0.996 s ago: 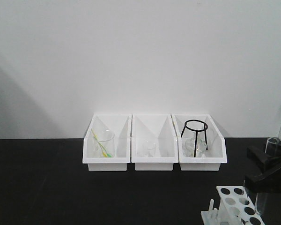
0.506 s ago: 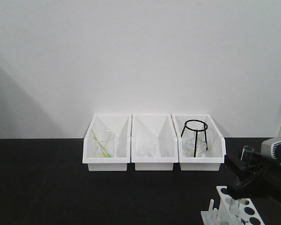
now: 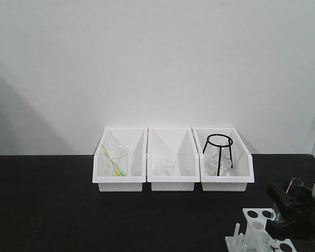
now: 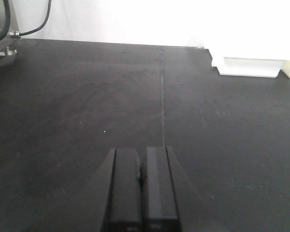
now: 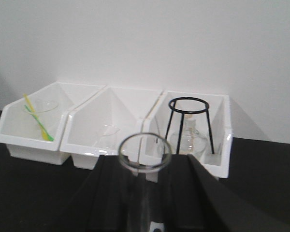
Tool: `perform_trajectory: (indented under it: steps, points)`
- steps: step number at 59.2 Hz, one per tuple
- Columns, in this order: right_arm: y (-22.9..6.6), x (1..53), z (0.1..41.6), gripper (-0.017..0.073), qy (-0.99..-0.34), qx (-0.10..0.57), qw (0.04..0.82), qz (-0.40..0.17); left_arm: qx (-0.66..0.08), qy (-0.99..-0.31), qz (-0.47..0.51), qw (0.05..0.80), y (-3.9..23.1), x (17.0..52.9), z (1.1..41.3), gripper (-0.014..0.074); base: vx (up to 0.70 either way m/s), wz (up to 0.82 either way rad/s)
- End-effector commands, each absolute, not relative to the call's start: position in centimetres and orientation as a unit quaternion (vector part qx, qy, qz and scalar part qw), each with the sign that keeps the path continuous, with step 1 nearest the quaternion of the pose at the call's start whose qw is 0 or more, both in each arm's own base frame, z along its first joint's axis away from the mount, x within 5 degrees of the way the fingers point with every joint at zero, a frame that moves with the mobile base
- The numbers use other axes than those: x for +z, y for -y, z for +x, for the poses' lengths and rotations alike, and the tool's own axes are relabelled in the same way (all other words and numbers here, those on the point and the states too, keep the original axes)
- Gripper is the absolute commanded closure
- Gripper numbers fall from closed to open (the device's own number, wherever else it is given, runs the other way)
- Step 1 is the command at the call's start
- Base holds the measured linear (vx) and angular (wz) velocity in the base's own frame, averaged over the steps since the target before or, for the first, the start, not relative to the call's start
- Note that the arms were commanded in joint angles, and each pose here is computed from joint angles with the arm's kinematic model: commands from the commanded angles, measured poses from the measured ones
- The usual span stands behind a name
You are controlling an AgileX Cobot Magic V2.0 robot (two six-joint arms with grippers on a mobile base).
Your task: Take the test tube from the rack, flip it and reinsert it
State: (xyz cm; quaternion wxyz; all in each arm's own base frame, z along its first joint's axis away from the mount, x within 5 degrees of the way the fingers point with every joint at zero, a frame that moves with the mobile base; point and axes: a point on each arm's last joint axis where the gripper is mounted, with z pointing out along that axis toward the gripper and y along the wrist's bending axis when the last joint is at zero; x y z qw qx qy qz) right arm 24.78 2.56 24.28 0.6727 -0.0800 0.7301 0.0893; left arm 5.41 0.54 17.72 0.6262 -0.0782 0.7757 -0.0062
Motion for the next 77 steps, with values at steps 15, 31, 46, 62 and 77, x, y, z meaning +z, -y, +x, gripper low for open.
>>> perform_trajectory:
  steps: [15, 31, 46, 62, 77]
  points:
    - [-2.4, 25.6, 24.9, 0.0484, -0.71, 0.086, 0.695, -0.075, -0.012, -0.745, -0.072, 0.663, -0.5, 18.6, 5.5, 0.06, 0.0, 0.0]
    - [-2.7, 25.1, 24.9, 0.0484, -0.727, 0.101, 0.674, -0.082, -0.012, -0.745, -0.072, 0.663, -0.5, 18.6, 5.5, 0.06, 0.0, 0.0]
    - [-2.9, 21.4, 24.9, 0.0481, -0.753, 0.118, 0.642, -0.085, -0.012, -0.745, -0.072, 0.663, -0.5, 18.6, 5.5, 0.06, 0.0, 0.0]
    - [-3.3, 19.6, 25.4, 0.0457, -0.763, 0.132, 0.626, -0.095, -0.012, -0.745, -0.072, 0.663, -0.5, 18.6, 5.5, 0.06, 0.0, 0.0]
    - [-3.3, 19.4, 25.4, 0.0246, -0.767, 0.13, 0.619, -0.101, -0.012, -0.745, -0.072, 0.663, -0.5, 18.6, 5.5, 0.06, 0.0, 0.0]
